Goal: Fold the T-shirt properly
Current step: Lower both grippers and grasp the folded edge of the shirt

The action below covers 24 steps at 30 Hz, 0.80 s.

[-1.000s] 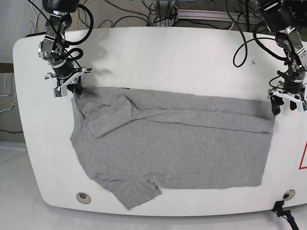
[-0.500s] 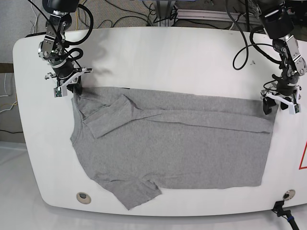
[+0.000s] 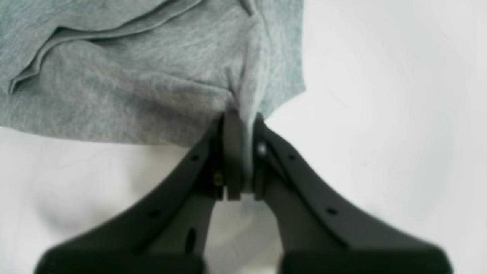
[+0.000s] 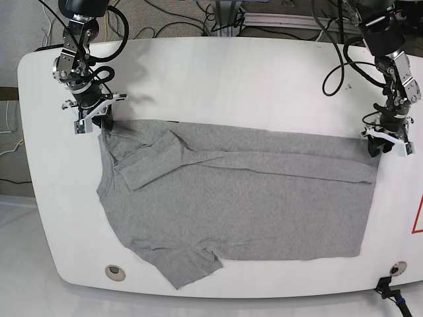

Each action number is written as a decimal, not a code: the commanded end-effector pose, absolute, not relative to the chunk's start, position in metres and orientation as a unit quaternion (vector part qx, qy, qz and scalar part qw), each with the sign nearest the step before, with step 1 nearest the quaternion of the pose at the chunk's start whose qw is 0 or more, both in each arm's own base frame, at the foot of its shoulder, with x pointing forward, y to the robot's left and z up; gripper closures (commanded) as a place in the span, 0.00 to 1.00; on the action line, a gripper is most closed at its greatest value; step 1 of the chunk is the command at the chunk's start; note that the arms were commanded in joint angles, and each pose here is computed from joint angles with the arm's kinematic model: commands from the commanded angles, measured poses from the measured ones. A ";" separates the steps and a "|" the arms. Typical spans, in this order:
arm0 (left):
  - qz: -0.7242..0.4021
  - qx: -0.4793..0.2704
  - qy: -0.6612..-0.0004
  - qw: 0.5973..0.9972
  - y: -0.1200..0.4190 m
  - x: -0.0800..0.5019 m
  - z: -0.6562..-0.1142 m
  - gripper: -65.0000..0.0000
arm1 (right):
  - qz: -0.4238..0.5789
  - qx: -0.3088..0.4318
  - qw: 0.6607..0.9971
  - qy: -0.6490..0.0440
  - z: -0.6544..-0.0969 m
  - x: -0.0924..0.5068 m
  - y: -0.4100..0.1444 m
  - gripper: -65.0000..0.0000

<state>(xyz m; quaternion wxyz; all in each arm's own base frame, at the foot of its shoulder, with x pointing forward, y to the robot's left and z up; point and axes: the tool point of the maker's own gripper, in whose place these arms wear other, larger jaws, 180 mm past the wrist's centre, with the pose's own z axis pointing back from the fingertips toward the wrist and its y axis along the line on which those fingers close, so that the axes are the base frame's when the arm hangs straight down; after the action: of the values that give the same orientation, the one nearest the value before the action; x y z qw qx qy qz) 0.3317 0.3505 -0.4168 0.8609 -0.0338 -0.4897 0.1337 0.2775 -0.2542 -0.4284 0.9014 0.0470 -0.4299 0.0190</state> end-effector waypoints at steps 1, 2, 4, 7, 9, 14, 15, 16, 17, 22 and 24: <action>0.127 -0.029 -0.493 0.861 0.355 0.335 -0.410 0.80 | 0.027 0.039 0.902 -0.428 -0.425 0.279 -0.259 1.00; 0.127 -0.029 -0.493 0.861 0.355 0.335 -0.410 0.88 | 0.027 0.039 0.902 -0.428 -0.425 0.279 -0.259 1.00; 0.127 -0.029 -0.491 0.861 0.355 0.334 -0.411 1.00 | 0.027 0.039 0.902 -0.428 -0.425 0.279 -0.259 1.00; 0.127 -0.028 -0.491 0.862 0.355 0.333 -0.412 1.00 | 0.027 0.039 0.902 -0.428 -0.425 0.279 -0.259 1.00; 0.127 -0.028 -0.491 0.862 0.355 0.333 -0.412 1.00 | 0.027 0.039 0.902 -0.428 -0.425 0.279 -0.259 1.00; 0.126 -0.026 -0.487 0.864 0.356 0.328 -0.414 1.00 | 0.027 0.039 0.903 -0.427 -0.426 0.278 -0.259 1.00; 0.124 -0.025 -0.485 0.865 0.356 0.324 -0.415 1.00 | 0.027 0.039 0.904 -0.425 -0.427 0.275 -0.259 1.00; 0.120 -0.023 -0.485 0.866 0.356 0.322 -0.415 1.00 | 0.028 0.039 0.906 -0.422 -0.428 0.272 -0.259 1.00; 0.116 -0.019 -0.480 0.870 0.355 0.314 -0.417 1.00 | 0.029 0.038 0.906 -0.420 -0.429 0.269 -0.259 1.00; 0.092 -0.005 -0.458 0.884 0.354 0.276 -0.426 1.00 | 0.044 0.031 0.909 -0.413 -0.426 0.246 -0.257 1.00; 0.080 0.002 -0.449 0.890 0.352 0.258 -0.427 1.00 | 0.053 0.029 0.911 -0.408 -0.424 0.233 -0.254 1.00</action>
<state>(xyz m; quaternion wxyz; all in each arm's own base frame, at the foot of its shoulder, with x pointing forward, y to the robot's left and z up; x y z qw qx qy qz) 0.2738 0.3471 -0.4227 0.8749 -0.0140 -0.4745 0.0961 0.2461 -0.2520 -0.4289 0.9080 0.0389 -0.4156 0.0355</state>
